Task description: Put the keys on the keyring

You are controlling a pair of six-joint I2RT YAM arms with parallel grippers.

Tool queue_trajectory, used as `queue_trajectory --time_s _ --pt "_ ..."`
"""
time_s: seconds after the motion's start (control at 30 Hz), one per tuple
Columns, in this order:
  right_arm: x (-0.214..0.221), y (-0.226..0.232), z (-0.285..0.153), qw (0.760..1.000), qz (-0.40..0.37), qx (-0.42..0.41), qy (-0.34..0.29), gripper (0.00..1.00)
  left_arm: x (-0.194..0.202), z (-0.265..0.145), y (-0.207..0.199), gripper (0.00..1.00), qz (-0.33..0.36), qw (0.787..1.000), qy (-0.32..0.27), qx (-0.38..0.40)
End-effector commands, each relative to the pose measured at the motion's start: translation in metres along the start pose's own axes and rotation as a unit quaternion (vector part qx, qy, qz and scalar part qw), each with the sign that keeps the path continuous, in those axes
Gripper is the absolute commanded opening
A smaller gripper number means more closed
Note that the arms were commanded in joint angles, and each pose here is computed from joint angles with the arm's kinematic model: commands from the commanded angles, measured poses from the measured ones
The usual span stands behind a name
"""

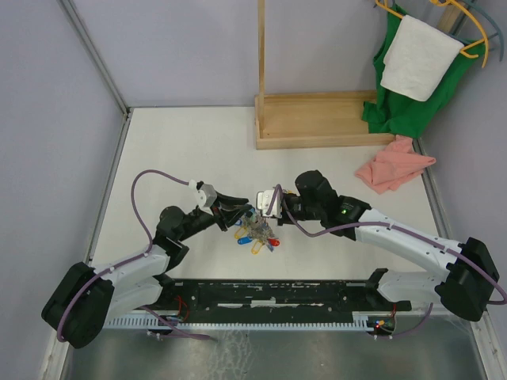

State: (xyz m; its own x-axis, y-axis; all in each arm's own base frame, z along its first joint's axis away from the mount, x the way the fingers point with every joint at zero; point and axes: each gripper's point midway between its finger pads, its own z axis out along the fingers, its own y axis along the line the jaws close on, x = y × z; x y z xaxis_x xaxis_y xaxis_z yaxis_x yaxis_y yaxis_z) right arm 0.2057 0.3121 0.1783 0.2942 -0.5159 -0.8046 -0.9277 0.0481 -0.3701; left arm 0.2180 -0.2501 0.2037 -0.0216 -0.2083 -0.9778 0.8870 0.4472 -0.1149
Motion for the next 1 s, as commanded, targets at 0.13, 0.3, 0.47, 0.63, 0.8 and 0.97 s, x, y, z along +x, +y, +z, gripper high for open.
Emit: queue_trajectory --time_s 0.13,0.3,0.47,0.63,0.8,0.97 --pt "-0.026 -0.015 -0.012 0.999 -0.039 -0.009 0.011 0.01 -0.018 0.011 -0.003 0.39 0.016 1.0 0.008 0.018" --pt "-0.027 -0.017 -0.014 0.999 -0.044 -0.014 0.02 0.01 -0.019 0.015 -0.004 0.4 -0.09 0.996 0.027 -0.006" --pt "-0.029 -0.017 -0.013 0.999 -0.044 -0.023 0.022 0.01 -0.018 0.013 -0.014 0.43 -0.152 0.986 0.067 -0.01" --pt "-0.032 -0.016 -0.011 0.998 -0.044 -0.029 0.015 0.01 -0.021 0.011 -0.025 0.43 -0.128 0.988 0.082 0.01" --pt "-0.036 -0.015 -0.01 0.998 -0.044 -0.036 0.008 0.01 -0.007 0.012 -0.029 0.42 -0.11 0.988 0.108 0.029" --pt "-0.04 -0.014 -0.012 0.998 -0.045 -0.036 0.003 0.01 0.003 0.013 -0.029 0.4 -0.097 0.986 0.131 0.033"
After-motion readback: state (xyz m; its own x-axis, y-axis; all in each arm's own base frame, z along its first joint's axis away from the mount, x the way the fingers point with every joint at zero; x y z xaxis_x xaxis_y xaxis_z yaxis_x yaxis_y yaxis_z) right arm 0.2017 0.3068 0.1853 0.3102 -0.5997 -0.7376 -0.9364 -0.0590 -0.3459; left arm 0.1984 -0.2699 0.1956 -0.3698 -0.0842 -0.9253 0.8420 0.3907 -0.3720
